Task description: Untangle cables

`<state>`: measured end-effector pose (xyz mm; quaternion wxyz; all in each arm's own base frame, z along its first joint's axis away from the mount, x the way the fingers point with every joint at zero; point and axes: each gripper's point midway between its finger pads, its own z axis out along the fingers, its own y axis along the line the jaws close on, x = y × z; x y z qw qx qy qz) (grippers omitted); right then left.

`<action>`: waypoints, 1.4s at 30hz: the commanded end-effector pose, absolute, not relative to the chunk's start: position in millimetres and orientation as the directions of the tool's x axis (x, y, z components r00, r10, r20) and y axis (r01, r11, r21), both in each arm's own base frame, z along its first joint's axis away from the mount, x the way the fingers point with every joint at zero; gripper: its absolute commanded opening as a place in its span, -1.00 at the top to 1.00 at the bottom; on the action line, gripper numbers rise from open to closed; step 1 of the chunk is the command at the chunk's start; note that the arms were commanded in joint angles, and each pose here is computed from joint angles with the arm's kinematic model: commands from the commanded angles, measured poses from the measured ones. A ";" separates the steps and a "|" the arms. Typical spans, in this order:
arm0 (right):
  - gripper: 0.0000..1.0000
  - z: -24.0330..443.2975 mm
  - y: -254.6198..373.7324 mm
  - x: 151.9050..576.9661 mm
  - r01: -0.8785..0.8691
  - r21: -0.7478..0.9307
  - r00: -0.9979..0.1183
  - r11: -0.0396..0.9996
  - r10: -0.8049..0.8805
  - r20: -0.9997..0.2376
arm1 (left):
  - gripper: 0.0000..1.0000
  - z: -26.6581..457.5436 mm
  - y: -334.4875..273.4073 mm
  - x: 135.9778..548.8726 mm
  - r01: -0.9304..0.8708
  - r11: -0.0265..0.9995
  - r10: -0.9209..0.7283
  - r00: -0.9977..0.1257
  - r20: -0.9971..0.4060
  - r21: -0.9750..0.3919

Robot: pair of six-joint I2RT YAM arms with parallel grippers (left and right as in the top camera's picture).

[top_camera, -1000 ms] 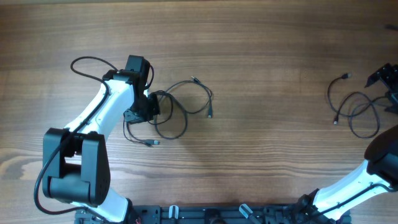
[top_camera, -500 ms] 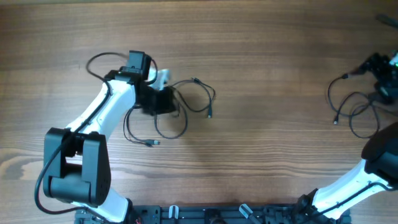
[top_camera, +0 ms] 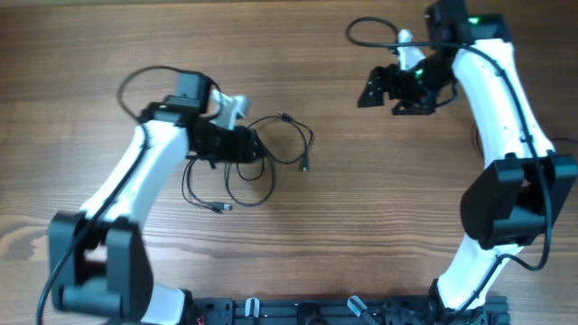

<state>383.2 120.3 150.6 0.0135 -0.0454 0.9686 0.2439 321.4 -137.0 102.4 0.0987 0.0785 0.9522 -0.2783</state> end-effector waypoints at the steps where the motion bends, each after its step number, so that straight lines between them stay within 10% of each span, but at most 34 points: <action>1: -0.80 148.3 168.5 375.8 -0.195 0.486 -0.980 0.852 -0.183 -0.073 | -1.00 166.2 -102.8 337.2 0.216 0.855 -0.002 -0.908 -0.420 -0.472; 5: -0.80 150.6 237.8 359.5 -0.321 0.489 -0.946 0.811 -0.296 -0.131 | -1.00 161.9 -26.6 337.0 -0.130 0.928 -0.265 -0.889 -0.372 -0.350; 14: -0.80 151.4 345.4 325.7 -0.460 0.384 -0.885 0.801 -0.378 -0.273 | -1.00 139.0 91.1 309.5 -0.671 0.683 -0.730 -0.642 -0.234 -0.289; 32: -0.67 71.7 420.6 313.0 -0.243 0.369 -0.962 0.897 -0.173 -0.213 | -1.00 135.1 113.8 294.9 -0.735 0.620 -0.785 -0.586 -0.204 -0.276; 42: 0.23 18.9 446.8 301.9 -0.162 0.440 -0.986 0.883 -0.133 -0.095 | -1.00 135.1 112.8 295.0 -0.733 0.620 -0.784 -0.587 -0.201 -0.279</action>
